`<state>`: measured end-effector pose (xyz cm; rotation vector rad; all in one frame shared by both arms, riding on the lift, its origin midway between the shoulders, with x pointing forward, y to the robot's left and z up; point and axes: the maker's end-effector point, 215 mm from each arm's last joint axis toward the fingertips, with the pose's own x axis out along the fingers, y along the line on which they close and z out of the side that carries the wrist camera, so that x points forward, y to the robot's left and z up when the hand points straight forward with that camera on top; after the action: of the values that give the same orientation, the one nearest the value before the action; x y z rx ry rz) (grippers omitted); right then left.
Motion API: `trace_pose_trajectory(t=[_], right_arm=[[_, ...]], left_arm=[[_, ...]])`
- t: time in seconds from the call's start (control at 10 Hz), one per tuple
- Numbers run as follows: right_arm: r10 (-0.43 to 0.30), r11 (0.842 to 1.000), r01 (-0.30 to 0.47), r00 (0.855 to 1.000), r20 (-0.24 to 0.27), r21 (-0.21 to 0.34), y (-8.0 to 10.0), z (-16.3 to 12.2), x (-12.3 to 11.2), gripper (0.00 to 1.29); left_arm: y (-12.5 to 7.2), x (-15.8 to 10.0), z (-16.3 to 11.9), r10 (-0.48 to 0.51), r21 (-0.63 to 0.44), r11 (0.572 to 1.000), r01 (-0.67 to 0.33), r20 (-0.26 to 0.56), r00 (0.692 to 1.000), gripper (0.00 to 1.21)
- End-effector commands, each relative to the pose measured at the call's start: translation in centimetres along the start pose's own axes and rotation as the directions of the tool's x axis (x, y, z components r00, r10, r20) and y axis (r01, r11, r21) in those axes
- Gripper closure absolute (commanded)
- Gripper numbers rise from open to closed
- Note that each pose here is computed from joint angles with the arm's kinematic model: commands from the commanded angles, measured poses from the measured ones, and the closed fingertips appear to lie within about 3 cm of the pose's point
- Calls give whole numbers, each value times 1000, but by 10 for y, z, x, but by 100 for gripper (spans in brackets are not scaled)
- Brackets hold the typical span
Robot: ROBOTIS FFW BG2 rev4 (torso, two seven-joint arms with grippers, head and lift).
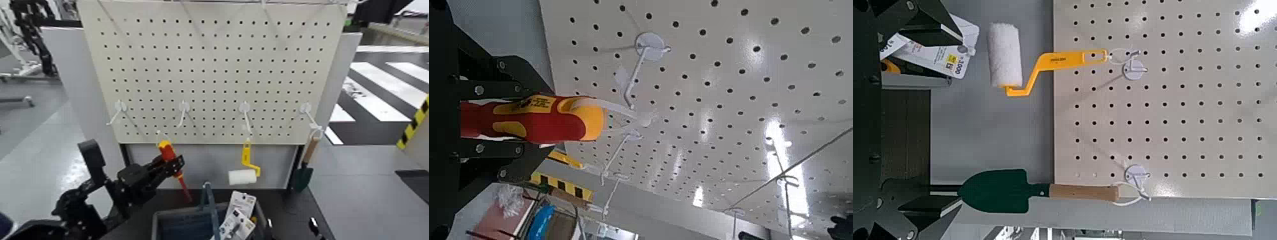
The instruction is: Put the red screwdriver into the crate.
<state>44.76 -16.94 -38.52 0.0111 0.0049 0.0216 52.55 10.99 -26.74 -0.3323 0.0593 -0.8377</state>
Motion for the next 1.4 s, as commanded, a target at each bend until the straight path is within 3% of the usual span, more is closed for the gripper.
trace_pose_trajectory(t=[0.1, 0.5, 0.7, 1.2, 1.3, 1.4], right_arm=[[1, 1000, -1, 1000, 0, 1, 1, 0, 0, 17], [1, 1000, -1, 1000, 0, 1, 1, 0, -1, 17], [0, 1000, 0, 1000, 0, 3, 1, 0, -1, 17], [0, 1000, 0, 1000, 3, 4, 1, 1, -1, 17], [2, 1000, -2, 1000, 2, 3, 1, 1, -1, 17], [2, 1000, -2, 1000, 3, 4, 1, 1, -1, 17]], left_arm=[[-1, -3, -29, -24, -104, 994, 23, -9, 1000, 119], [2, -6, -109, -38, -245, 969, 13, -99, 994, 119], [-1, -6, -135, -50, -283, 959, 10, -136, 989, 119], [-21, -4, -158, -118, -365, 930, 50, -167, 979, 118], [-25, -2, -156, -133, -371, 926, 65, -160, 978, 103], [-27, -1, -152, -140, -371, 925, 77, -147, 979, 63]])
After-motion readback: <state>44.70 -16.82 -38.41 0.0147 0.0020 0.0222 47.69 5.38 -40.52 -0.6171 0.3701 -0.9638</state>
